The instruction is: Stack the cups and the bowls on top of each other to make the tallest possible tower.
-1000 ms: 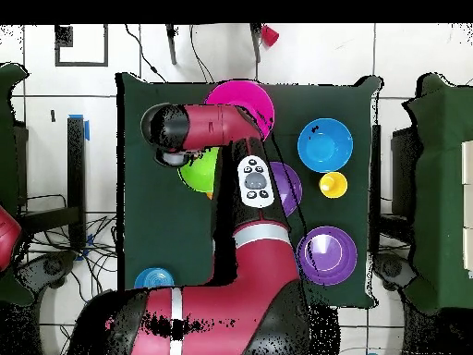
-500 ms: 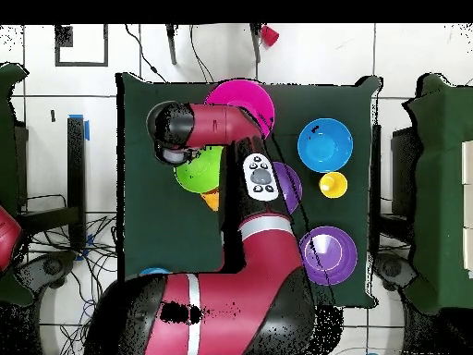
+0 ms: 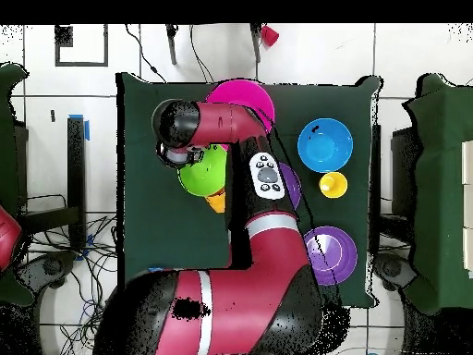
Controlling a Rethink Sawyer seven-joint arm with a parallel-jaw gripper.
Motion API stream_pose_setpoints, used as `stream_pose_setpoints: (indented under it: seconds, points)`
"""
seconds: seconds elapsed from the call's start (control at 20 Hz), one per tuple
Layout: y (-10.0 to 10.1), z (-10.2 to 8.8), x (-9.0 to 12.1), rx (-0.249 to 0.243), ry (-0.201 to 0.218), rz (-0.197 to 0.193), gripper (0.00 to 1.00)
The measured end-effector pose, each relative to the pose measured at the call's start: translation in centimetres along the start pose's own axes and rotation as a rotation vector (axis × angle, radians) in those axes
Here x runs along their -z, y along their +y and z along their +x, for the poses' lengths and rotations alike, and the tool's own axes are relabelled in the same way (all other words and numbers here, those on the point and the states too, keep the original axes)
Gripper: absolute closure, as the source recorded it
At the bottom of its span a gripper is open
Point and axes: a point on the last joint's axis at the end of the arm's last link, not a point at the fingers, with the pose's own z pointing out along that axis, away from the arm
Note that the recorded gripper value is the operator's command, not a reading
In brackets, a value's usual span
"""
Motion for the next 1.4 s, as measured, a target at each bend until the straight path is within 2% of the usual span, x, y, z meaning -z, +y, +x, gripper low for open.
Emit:
stream_pose_setpoints:
  seconds: [0.4,0.75,0.85,1.4]
  points:
    - [0.1,0.7,0.5,0.006,0.044,0.011,1.00]
    - [1.1,1.4,3.7,0.024,0.060,0.034,1.00]
    - [1.4,1.5,5.3,0.030,0.046,0.039,1.00]
    - [1.8,0.0,8.4,0.032,-0.024,0.036,1.00]
